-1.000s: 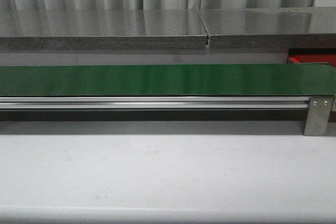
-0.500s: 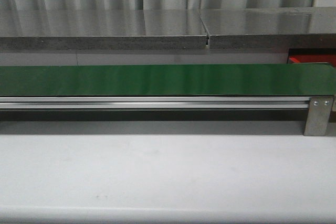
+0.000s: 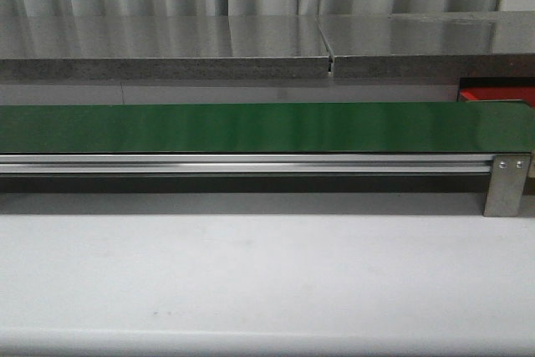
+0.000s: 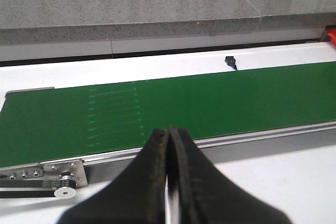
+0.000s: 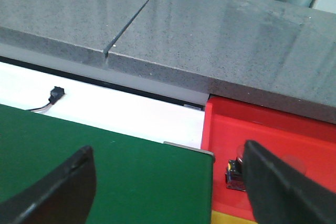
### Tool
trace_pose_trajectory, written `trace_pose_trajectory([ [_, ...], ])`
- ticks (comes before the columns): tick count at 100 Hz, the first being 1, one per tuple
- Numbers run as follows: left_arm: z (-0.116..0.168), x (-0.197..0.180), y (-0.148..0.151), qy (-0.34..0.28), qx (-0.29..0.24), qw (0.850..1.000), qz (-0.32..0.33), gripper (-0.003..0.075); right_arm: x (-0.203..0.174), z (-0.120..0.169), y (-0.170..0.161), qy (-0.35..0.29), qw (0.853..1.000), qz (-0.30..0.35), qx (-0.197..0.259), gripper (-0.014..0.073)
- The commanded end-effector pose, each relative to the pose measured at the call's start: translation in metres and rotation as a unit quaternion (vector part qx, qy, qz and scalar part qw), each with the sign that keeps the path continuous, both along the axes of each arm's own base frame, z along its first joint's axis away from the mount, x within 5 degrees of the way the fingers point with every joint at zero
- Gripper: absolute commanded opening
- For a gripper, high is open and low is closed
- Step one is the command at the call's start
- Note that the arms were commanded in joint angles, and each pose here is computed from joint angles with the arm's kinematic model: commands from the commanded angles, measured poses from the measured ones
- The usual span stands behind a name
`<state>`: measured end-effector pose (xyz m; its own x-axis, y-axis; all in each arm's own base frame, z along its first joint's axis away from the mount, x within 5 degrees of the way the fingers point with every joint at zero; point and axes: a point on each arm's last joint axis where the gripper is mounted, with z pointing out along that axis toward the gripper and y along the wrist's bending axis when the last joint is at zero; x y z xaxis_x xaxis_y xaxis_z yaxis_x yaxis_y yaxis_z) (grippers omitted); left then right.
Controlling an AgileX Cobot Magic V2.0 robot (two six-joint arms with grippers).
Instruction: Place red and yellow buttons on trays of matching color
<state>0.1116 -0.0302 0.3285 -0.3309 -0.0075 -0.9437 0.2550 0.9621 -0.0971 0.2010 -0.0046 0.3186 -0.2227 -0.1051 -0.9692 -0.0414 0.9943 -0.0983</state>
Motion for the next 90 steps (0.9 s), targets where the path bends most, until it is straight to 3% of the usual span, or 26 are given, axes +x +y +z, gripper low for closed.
trace_pose_trajectory([
  [1,0.015,0.002,0.0,-0.044,-0.02,0.999,0.006,-0.002,-0.02,0.014,0.002,-0.042,0.999,0.001,0.02,0.0549],
  [20,0.015,0.002,0.0,-0.044,-0.02,0.999,0.006,-0.002,-0.049,0.016,0.001,-0.08,0.996,-0.017,0.025,0.0396],
  [50,0.015,0.002,0.0,-0.044,-0.02,0.999,0.006,-0.002,-0.058,0.016,-0.001,-0.092,0.995,-0.027,0.023,-0.0071],
  [90,0.015,0.002,0.0,-0.043,-0.021,0.999,0.006,-0.002,-0.057,0.015,-0.001,-0.091,0.995,-0.025,0.025,-0.0068],
])
